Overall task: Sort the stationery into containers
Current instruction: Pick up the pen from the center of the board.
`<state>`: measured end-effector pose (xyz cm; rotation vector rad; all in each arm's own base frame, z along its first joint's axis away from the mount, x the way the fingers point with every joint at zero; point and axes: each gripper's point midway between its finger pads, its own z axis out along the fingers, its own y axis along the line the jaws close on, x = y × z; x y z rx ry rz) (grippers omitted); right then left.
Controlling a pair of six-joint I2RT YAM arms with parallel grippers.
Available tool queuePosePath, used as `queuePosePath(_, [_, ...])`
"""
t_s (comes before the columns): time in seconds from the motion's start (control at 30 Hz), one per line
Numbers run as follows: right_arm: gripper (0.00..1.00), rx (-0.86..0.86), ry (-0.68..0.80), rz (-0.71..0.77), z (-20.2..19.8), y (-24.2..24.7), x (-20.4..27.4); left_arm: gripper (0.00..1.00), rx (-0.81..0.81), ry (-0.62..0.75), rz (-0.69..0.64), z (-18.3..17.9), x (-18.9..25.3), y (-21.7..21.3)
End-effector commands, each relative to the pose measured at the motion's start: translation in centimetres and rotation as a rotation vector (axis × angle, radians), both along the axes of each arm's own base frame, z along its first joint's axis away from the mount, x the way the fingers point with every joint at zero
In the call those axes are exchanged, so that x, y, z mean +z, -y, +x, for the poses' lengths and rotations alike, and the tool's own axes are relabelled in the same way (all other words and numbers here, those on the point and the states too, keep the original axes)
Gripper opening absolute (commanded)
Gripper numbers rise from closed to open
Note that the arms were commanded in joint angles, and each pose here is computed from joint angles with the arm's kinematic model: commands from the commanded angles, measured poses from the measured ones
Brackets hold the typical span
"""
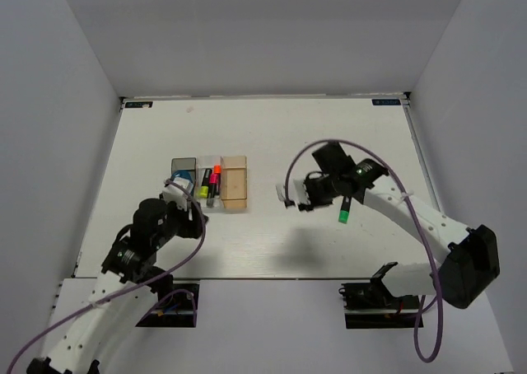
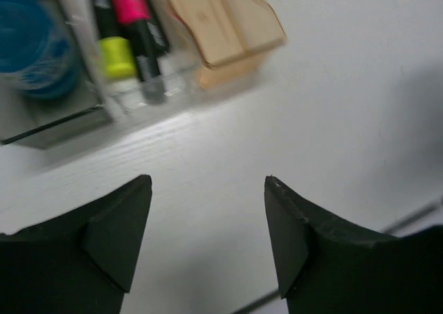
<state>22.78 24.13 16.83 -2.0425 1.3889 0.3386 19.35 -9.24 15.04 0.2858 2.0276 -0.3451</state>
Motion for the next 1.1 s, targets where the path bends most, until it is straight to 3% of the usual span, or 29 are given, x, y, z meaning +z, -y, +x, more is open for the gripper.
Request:
queuePosePath(0.0, [0.38, 0.248, -0.001, -0.263, -3.3, 7.2, -5.7, 0.81, -0.309, -0.161, -0.113, -2.3, 0.1, 5.6])
queuePosePath(0.07, [0.42, 0.151, 0.056, -0.271, -2.1, 8.5, -5.8, 0.84, -0.364, -0.25, -0.15, -2.2, 0.3, 7.2])
queuePosePath(0.1, [0.48, 0.035, 0.045, -0.276, -1.6, 9.3, -5.9, 0.85, -0.394, -0.278, -0.157, -2.2, 0.2, 8.2])
queuePosePath(0.13, [0.52, -0.096, 0.135, -0.206, 1.4, 8.8, -5.7, 0.85, -0.401, -0.283, -0.169, -2.0, 0.5, 8.7])
queuePosePath(0.2, [0.54, -0.417, 0.079, -0.218, 2.6, 11.0, -5.7, 0.81, -0.436, -0.291, -0.145, -1.4, 1.3, 10.5])
queuePosePath(0.23, [0.47, -0.538, 0.105, -0.197, 4.1, 11.5, -4.3, 0.71, -0.431, -0.285, -0.152, -1.0, 1.7, 11.1])
queuePosePath(0.27, [0.19, -0.791, 0.084, -0.241, 5.1, 13.8, -5.0, 0.61, -0.446, -0.256, -0.127, -0.9, 2.5, 12.2])
queuePosePath(0.3, [0.08, -0.89, 0.024, -0.221, 4.9, 13.9, -4.8, 0.47, -0.45, -0.289, -0.109, -0.4, 2.0, 13.1])
queuePosePath(0.33, [0.0, -0.969, -0.044, -0.226, 4.6, 14.3, -5.4, 0.19, -0.444, -0.268, -0.124, 0.3, 3.0, 14.1])
queuePosePath(0.4, [0.0, -1.102, -0.099, -0.201, 4.5, 14.6, -6.1, 0.0, -0.438, -0.288, -0.068, 0.8, 1.9, 15.7])
queuePosePath(0.47, [0.14, -1.219, -0.132, -0.163, 5.2, 14.5, -6.1, 0.02, -0.439, -0.293, -0.033, 0.9, 1.4, 17.2])
queuePosePath(0.5, [0.28, -1.292, -0.183, -0.185, 5.1, 14.6, -7.0, 0.16, -0.413, -0.279, -0.026, 1.8, 1.7, 17.6])
queuePosePath(0.53, [0.37, -1.352, -0.214, -0.149, 5.6, 14.2, -5.8, 0.57, -0.417, -0.286, -0.021, 1.7, 1.3, 18.5])
queuePosePath(0.6, [0.44, -1.445, -0.267, -0.182, 5.5, 14.6, -6.3, 0.63, -0.405, -0.254, -0.026, 2.0, 1.7, 20.0])
queuePosePath(0.63, [0.7, -1.53, -0.253, -0.157, 6.3, 15.2, -5.6, 0.69, -0.397, -0.26, -0.004, 2.4, 1.1, 20.8])
queuePosePath(0.67, [0.84, -1.592, -0.233, -0.128, 7.1, 15.8, -4.9, 0.77, -0.421, -0.239, -0.01, 1.4, 1.4, 22.5])
queuePosePath(0.7, [0.91, -1.729, -0.189, -0.086, 7.7, 17.4, -4.3, 0.77, -0.361, -0.194, 0.01, 2.5, 1.9, 22.5])
queuePosePath(0.8, [0.89, -1.791, -0.356, 0.064, 8.2, 17.1, -3.4, 0.76, -0.295, -0.222, 0.0, 3.1, 1.2, 25.2])
queuePosePath(0.87, [0.75, -1.785, -0.488, 0.072, 7.2, 16.1, -3.6, 0.73, -0.253, -0.231, -0.017, 3.6, 1.0, 26.9])
queuePosePath(0.93, [0.54, -1.857, -0.53, 0.12, 7.8, 16.8, -3.3, 0.67, -0.246, -0.208, -0.09, 3.8, 1.6, 28.9])
queuePosePath(0.97, [0.26, -1.905, -0.471, 0.135, 8.5, 18.0, -3.0, 0.65, -0.253, -0.21, -0.08, 3.7, 0.6, 30.1])
queuePosePath(1.0, [0.19, -1.963, -0.44, 0.151, 8.9, 19.0, -3.0, 0.61, -0.266, -0.175, -0.116, 4.0, 1.3, 31.5])
queuePosePath(1.07, [0.17, -2.007, -0.306, 0.257, 10.9, 20.9, -1.3, 0.58, -0.283, -0.171, -0.095, 4.0, 0.2, 34.1])
